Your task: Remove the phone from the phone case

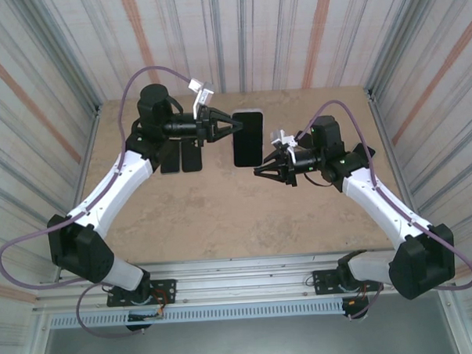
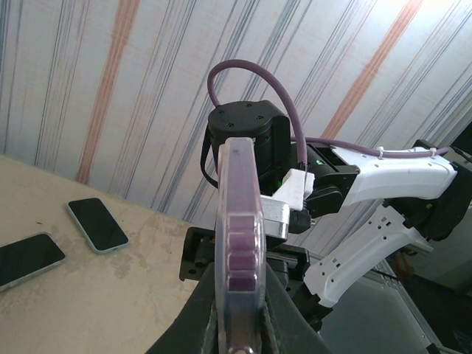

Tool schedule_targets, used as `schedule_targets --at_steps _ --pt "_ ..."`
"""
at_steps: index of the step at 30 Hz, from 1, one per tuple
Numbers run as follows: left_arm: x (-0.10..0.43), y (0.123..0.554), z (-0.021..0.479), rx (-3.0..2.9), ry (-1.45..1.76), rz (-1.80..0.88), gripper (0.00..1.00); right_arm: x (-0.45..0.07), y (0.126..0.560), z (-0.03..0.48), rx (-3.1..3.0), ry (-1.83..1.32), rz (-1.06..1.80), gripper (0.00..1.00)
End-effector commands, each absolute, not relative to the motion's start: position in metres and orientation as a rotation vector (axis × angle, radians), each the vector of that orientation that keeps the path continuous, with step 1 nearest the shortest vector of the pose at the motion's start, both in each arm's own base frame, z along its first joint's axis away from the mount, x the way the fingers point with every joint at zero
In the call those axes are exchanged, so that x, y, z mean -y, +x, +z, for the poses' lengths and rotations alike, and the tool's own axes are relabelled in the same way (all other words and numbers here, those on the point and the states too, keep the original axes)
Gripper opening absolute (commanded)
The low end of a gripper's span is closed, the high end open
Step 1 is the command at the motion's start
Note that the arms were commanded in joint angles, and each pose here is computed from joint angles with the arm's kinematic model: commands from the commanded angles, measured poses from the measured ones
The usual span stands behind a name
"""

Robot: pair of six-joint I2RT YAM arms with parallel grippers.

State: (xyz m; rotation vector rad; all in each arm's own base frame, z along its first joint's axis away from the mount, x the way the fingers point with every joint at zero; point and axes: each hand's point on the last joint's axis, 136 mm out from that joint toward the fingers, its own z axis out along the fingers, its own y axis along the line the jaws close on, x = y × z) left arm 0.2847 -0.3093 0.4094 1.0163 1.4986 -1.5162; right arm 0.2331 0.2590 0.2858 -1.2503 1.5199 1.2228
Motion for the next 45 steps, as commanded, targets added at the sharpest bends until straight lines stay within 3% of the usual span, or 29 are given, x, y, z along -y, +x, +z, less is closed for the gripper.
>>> schedule_targets --at_steps 1,11,22,28,45 --pt "0.307 0.279 0.432 -1.408 1.071 -1.492 0.0 -0.263 0.229 0.301 -1.434 -1.284 1.243 0.23" --pt "0.307 0.277 0.435 -1.412 1.077 -1.517 0.0 -0.266 0.231 0.301 -1.436 -1.292 1.257 0.16" --pt "0.307 0.275 0.433 -1.422 1.087 -1.52 0.0 -0.268 0.231 0.304 -1.422 -1.299 1.266 0.18" --pt "0.307 0.274 0.436 -1.432 1.076 -1.542 0.0 -0.268 0.229 0.3 -1.431 -1.318 1.26 0.12" --pt "0.309 0.256 0.445 -1.502 1.09 -1.735 0.0 -0.269 0.254 0.298 -1.426 -1.297 0.848 0.08"
